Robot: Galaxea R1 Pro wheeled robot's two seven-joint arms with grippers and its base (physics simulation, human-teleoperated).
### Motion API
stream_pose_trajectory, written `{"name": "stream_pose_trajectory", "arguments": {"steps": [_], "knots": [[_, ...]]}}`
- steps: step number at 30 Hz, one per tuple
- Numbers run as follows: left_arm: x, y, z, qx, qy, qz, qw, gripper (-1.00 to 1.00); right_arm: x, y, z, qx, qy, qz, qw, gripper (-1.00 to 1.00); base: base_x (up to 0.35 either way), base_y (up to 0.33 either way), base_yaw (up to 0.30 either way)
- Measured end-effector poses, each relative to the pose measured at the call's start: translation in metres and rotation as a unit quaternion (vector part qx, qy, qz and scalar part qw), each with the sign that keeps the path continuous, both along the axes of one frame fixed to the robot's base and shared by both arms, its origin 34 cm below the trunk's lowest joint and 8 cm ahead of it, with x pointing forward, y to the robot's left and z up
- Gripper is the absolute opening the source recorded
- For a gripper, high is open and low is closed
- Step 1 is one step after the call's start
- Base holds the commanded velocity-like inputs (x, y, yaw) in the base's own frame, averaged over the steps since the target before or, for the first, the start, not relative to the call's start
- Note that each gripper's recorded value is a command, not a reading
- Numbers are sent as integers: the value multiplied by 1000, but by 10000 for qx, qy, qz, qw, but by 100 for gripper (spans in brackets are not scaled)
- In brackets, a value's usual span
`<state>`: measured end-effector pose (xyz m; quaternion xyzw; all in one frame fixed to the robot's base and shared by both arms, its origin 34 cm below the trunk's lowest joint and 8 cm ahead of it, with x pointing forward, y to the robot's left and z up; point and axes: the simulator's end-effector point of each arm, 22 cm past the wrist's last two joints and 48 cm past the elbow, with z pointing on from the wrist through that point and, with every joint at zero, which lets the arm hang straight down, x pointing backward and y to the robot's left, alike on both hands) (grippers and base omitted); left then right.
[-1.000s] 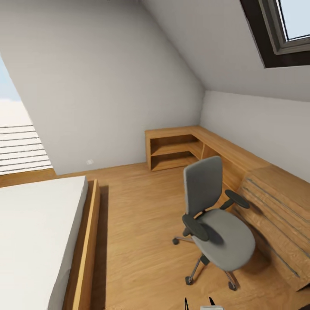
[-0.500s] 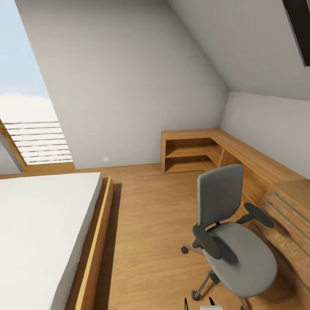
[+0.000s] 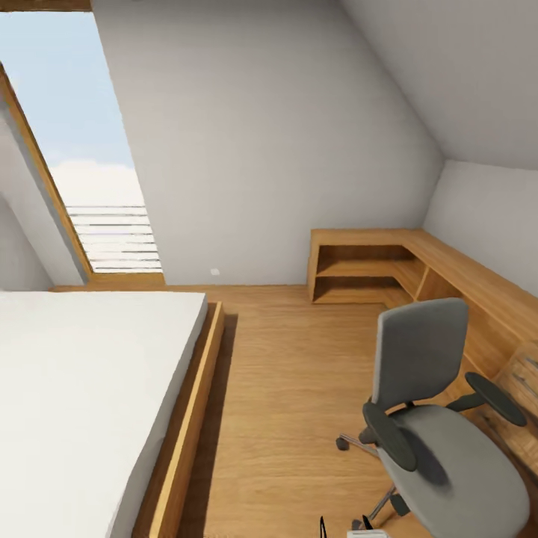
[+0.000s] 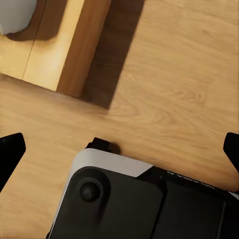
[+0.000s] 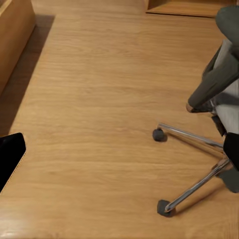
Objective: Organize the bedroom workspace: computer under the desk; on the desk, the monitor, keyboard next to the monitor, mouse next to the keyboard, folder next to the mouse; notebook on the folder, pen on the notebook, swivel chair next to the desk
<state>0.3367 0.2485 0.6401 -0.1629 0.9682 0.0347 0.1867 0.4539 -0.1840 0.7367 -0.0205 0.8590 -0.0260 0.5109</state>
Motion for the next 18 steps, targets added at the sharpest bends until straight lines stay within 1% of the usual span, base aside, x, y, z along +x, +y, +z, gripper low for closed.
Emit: {"name": "stream_pose_trajectory", "arguments": {"steps": [12,15,18], "knots": [[0,0,0,0,0,0,10000,100,0,0,0,3,-2,9,10000,100,0,0,284],[0,0,0,0,0,1,10000,100,0,-1,0,-4,-3,3,10000,100,0,0,170],[0,0,0,1,-4,1,10000,100,0,-3,0,-15,-3,-7,10000,100,0,0,87]]}}
